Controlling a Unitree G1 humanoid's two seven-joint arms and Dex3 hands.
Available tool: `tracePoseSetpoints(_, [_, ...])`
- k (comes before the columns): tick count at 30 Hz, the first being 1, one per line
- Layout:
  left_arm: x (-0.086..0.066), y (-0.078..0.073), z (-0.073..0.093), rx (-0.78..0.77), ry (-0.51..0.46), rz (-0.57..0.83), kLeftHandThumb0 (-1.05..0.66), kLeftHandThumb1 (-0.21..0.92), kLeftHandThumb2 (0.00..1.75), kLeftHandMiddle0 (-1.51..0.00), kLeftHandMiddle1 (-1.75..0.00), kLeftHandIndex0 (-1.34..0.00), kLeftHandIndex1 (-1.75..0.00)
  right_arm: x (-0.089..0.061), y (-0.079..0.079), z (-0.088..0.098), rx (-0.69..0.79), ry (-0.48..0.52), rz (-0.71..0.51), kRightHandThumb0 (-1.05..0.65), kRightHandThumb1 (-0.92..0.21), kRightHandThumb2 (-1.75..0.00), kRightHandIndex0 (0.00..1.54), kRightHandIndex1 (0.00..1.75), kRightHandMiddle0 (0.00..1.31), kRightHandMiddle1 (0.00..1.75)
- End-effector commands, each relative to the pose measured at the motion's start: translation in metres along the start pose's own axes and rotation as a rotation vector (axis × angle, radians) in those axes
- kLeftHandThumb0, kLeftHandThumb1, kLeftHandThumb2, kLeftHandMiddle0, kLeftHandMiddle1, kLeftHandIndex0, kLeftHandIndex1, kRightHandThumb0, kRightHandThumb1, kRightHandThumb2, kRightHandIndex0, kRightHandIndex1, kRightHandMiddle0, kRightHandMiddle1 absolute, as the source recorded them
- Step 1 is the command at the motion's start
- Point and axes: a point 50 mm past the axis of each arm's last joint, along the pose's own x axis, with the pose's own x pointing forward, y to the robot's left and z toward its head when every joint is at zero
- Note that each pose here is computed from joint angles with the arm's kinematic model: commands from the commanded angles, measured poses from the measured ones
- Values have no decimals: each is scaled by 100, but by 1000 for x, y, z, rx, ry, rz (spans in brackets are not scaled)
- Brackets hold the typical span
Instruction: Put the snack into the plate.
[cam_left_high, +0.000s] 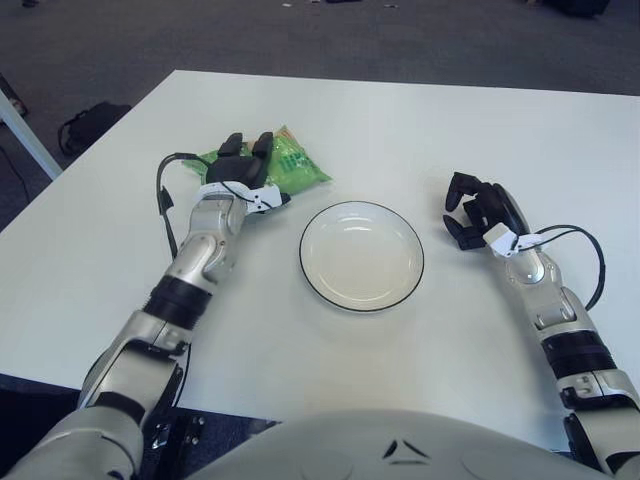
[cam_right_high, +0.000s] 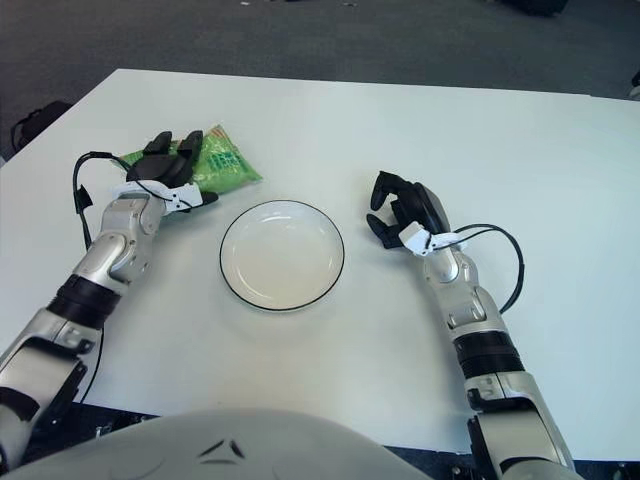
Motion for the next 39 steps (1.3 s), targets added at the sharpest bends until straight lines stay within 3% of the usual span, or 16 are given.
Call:
tracePoseSetpoints(1, [8, -6, -3, 14, 30, 4, -105, 92, 54, 0, 0, 0, -14, -31, 33, -37, -43, 196, 169, -54, -20, -147, 134, 175, 72, 175])
tracePoseSetpoints(10, [37, -36, -18, 116, 162, 26, -105, 92, 46, 0, 0, 0, -1, -32, 33, -36, -50, 197, 200, -54, -20, -146, 134, 175, 72, 175])
tracePoseSetpoints(17, [42, -42, -25, 126, 216, 43, -105, 92, 38, 0, 0, 0, 0, -32, 33, -36, -51, 195, 220, -54, -20, -147, 134, 175, 72, 175])
tracePoseSetpoints(22, [40, -47, -32, 30, 230, 95, -105, 92, 36, 0, 0, -3, -2, -33, 33, -36, -69, 196, 231, -54, -19, -147, 134, 175, 72, 175])
tracePoseSetpoints(25, [39, -47, -31, -45, 213, 161, -90, 76, 40, 0, -48, -1, -36, -33, 33, -36, -81, 196, 240, -54, -19, -147, 134, 175, 72, 175])
tracePoseSetpoints(28, [37, -50, -35, -104, 185, 190, -65, 46, 71, 0, -120, 0, -74, -34, 33, -36, -82, 198, 252, -54, -19, -147, 134, 175, 72, 175])
tracePoseSetpoints(30, [35, -52, -38, -120, 169, 193, -55, 36, 84, 0, -147, 0, -100, -34, 34, -37, -80, 199, 257, -54, -19, -147, 134, 175, 72, 175])
tracePoseSetpoints(31, [34, -52, -40, -125, 162, 192, -45, 31, 93, -1, -157, -1, -121, -34, 34, -37, -80, 200, 259, -54, -19, -147, 134, 175, 72, 175])
tracePoseSetpoints(33, [33, -53, -42, -131, 144, 196, -29, 26, 107, -7, -166, -4, -143, -34, 34, -37, -81, 201, 264, -54, -18, -148, 134, 175, 73, 175])
tracePoseSetpoints(36, [33, -53, -42, -131, 131, 204, -14, 22, 119, -15, -172, -8, -161, -34, 34, -37, -83, 201, 267, -55, -18, -149, 134, 175, 74, 175])
tracePoseSetpoints(38, [33, -52, -40, -131, 120, 215, -7, 29, 122, -29, -173, -29, -165, -34, 34, -37, -85, 201, 271, -55, -18, -149, 134, 175, 74, 175])
tracePoseSetpoints(39, [33, -52, -40, -134, 116, 219, -5, 28, 128, -38, -172, -38, -168, -34, 34, -37, -86, 201, 272, -55, -18, -149, 134, 175, 74, 175])
